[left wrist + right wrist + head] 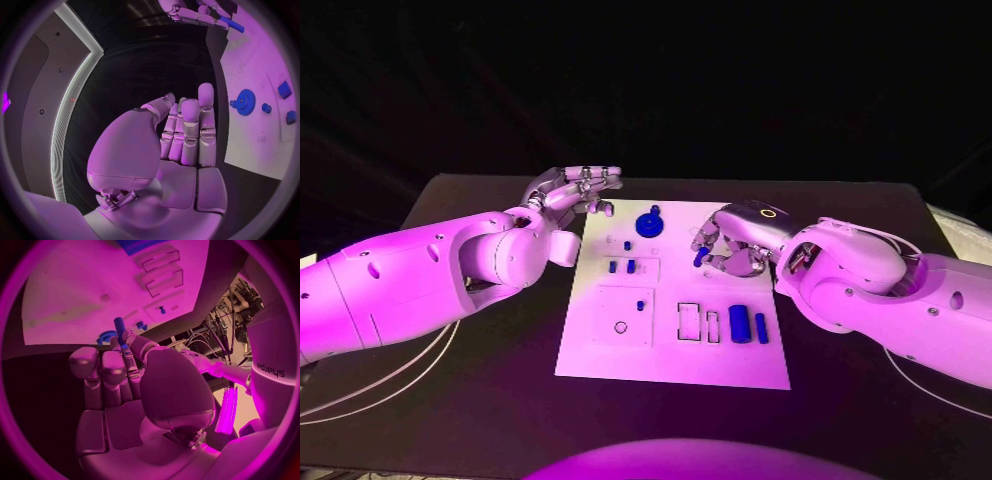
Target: Assemble the parts on the task board
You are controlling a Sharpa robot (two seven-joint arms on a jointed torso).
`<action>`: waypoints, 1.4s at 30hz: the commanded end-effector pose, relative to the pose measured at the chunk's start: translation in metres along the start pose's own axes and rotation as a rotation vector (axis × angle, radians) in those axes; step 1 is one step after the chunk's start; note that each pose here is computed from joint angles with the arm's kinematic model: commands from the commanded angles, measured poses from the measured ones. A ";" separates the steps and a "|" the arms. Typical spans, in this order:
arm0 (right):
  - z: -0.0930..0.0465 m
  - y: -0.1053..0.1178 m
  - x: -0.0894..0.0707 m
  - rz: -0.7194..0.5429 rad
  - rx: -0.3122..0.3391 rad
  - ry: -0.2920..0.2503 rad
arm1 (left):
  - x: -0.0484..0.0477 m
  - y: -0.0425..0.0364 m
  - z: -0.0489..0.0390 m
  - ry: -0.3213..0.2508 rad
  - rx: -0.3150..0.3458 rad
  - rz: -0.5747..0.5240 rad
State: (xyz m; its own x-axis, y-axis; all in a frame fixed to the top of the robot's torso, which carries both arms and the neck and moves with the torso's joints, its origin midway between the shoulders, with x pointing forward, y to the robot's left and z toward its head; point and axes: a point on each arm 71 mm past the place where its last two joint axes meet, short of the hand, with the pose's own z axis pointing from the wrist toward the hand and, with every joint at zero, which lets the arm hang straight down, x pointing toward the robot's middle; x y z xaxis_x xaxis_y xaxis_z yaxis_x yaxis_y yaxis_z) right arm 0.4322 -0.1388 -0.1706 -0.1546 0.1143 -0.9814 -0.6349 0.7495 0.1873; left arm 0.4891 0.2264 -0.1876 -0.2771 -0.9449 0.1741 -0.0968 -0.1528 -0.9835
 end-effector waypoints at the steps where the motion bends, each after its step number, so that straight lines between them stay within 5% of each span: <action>1: 0.001 0.012 -0.003 0.038 -0.025 -0.033 | 0.0031 -0.0002 0.0004 0.022 0.005 -0.004; 10: 0.010 0.059 0.010 0.147 -0.151 0.014 | 0.0049 0.0004 0.0012 0.027 0.004 -0.006; 19: 0.023 0.094 0.041 0.192 -0.248 0.081 | 0.0082 0.0011 0.0025 0.035 0.004 -0.009; 29: 0.031 0.095 0.068 0.186 -0.242 0.130 | 0.0098 0.0013 0.0029 0.039 0.004 -0.011; 42: 0.034 0.096 0.079 0.179 -0.228 0.149 | 0.0106 0.0015 0.0034 0.042 0.003 -0.012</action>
State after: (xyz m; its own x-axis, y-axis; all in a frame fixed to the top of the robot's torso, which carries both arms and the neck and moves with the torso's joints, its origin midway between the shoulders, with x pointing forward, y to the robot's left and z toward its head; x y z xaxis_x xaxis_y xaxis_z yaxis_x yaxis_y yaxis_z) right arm 0.3862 -0.0366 -0.2309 -0.3876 0.1394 -0.9112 -0.7279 0.5603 0.3953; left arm 0.4897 0.2177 -0.1884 -0.2940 -0.9384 0.1818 -0.1019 -0.1583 -0.9821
